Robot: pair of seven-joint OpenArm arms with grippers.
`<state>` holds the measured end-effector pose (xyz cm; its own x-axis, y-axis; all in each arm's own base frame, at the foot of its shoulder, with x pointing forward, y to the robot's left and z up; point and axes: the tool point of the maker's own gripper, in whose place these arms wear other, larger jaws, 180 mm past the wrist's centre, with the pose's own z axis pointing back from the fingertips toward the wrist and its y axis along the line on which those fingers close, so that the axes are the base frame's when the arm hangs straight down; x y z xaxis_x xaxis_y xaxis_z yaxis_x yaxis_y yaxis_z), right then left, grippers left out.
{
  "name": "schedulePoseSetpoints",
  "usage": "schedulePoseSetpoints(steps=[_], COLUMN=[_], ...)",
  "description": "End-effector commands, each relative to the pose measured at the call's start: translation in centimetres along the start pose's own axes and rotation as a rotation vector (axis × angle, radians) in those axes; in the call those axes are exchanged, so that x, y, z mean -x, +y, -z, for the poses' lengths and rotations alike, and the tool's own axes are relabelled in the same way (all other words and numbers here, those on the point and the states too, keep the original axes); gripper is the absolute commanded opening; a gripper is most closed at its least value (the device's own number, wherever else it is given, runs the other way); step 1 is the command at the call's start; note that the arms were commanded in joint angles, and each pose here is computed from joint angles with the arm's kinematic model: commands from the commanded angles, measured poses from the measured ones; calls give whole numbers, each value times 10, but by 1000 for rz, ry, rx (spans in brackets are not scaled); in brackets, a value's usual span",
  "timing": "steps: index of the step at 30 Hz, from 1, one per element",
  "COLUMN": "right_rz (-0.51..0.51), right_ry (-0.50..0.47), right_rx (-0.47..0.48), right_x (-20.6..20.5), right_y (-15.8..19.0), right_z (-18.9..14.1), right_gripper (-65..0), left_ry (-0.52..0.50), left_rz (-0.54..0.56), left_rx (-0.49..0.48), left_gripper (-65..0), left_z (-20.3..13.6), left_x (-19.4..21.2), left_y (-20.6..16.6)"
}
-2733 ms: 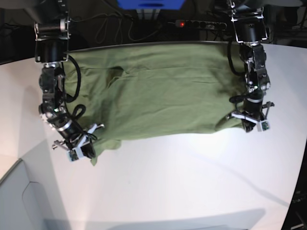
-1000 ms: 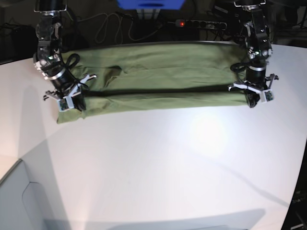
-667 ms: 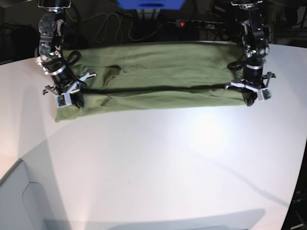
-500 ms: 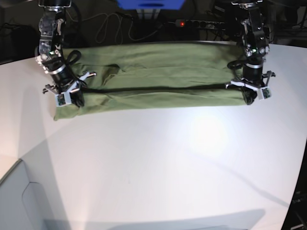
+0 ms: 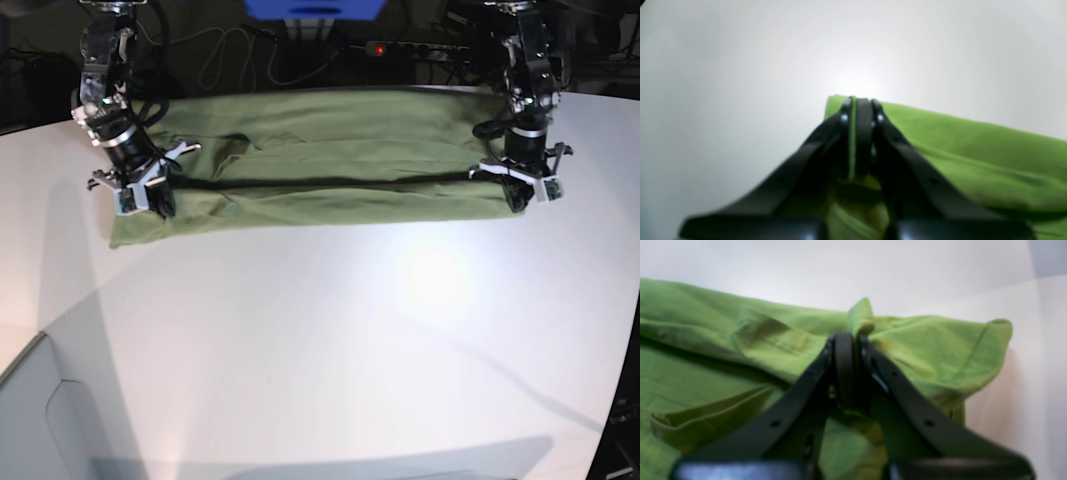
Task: Fold the T-shirt properly
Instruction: 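Lower the folded edge onto the shirt and open both grippers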
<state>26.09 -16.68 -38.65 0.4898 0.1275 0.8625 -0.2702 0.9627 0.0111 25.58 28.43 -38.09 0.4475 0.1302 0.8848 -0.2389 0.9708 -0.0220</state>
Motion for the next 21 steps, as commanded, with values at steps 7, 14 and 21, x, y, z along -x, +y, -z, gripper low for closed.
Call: schedulePoseSetpoints(steps=[7, 14, 21], right_rz=[-11, -16, -19], right_ry=[-40, -45, -54], right_rx=[4, 4, 6], right_x=[-12, -14, -18], right_y=[-3, -4, -5], right_z=[-2, -2, -2], right_gripper=[-614, -352, -346], left_ry=[-32, -21, -8], left_rz=[11, 12, 17], left_rx=[-2, -1, -8], left_gripper=[-650, -650, -586], left_z=[-3, -4, -9], left_x=[-8, -6, 0], left_y=[3, 3, 6])
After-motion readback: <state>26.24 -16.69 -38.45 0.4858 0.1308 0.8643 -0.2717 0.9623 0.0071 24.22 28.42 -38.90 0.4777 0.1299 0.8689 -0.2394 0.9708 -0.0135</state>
